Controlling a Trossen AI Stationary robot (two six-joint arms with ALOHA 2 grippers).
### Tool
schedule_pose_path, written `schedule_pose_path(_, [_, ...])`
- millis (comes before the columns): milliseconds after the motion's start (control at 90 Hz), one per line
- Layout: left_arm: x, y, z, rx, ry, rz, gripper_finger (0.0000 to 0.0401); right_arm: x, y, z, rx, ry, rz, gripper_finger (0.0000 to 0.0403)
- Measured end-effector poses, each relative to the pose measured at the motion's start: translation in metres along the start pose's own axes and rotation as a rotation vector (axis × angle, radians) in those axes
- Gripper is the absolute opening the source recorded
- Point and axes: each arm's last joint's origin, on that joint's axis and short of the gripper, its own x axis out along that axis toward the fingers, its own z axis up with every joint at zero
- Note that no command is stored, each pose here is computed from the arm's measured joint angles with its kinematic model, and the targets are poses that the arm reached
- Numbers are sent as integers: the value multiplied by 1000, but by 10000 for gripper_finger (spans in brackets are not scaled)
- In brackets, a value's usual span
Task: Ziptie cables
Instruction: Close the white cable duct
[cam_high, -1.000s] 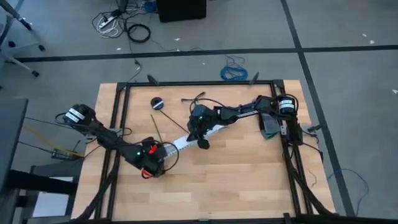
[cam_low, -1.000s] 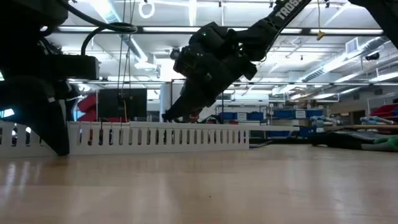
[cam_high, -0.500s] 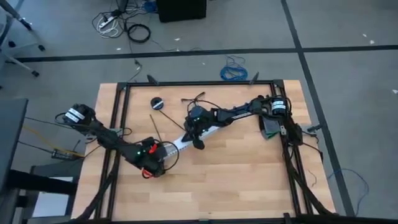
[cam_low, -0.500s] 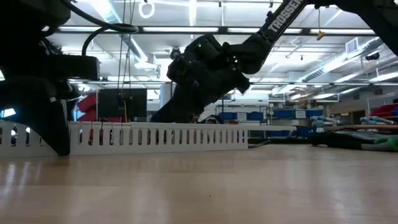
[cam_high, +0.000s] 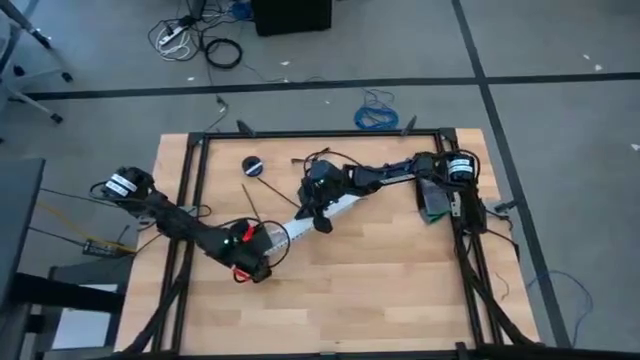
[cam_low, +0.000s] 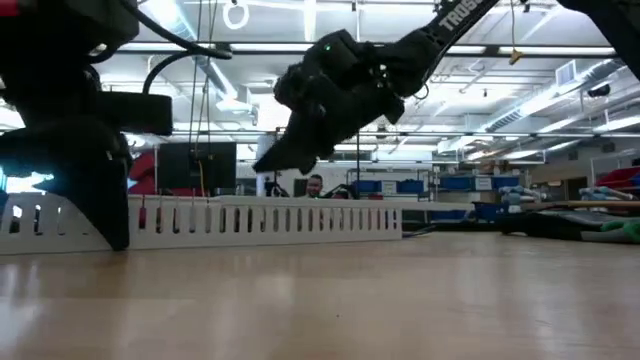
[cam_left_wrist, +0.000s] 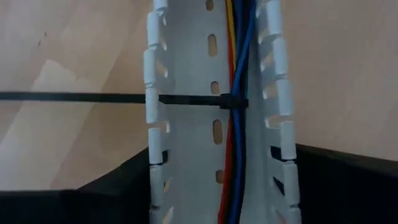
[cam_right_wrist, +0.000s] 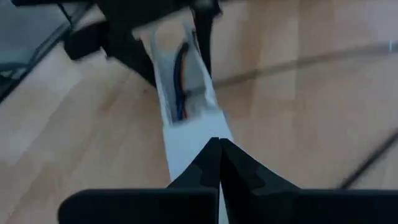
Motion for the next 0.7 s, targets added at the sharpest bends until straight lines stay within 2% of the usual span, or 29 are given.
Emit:
schedule_pose_path(200, [0, -1, 1, -11, -9, -11, 259, 1, 3, -8, 31, 79, 3, 0])
schedule_pose_path(700, [1, 0, 2, -25, 2, -17, 253, 31, -1, -26, 73, 42, 56, 0])
